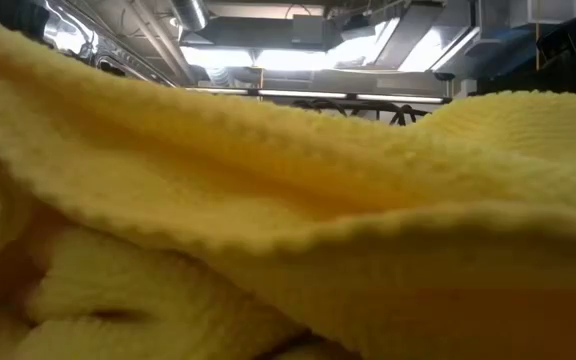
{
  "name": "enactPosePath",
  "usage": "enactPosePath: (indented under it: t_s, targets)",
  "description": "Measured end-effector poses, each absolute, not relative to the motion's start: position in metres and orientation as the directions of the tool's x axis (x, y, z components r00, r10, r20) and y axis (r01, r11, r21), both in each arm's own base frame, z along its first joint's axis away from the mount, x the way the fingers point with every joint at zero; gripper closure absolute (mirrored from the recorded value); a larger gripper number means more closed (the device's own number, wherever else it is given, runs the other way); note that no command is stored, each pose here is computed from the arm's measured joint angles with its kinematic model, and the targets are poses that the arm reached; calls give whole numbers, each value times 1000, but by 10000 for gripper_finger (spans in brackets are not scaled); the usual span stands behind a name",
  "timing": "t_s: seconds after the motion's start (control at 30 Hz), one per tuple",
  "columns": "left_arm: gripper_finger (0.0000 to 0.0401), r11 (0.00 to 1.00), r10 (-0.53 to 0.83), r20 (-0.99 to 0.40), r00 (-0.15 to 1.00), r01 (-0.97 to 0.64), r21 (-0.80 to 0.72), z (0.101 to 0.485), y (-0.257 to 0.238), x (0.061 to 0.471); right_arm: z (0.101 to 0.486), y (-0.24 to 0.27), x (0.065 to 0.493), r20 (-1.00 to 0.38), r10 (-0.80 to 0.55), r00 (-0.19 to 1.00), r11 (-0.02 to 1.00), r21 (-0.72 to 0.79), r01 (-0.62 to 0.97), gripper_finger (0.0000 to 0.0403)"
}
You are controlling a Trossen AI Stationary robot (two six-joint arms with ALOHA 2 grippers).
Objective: Sort microfiber towel by color & place in baskets
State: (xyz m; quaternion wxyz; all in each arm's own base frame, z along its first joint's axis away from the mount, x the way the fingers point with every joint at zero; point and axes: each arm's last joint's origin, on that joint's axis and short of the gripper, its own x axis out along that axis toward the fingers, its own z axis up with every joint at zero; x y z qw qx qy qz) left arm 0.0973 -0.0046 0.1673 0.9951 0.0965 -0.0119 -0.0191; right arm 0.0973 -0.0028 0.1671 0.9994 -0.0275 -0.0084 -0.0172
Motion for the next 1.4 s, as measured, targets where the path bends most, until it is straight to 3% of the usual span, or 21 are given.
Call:
enactPosePath:
  t_s: [1.23,1.4]
  targets:
    - [280,981,-40,20,999,36,192,167,-5,97,167,-3,97,18,-34,999,998,-48,34,224]
    - [280,981,-40,20,999,36,193,167,-5,97,167,-3,97,18,-32,999,996,81,30,224]
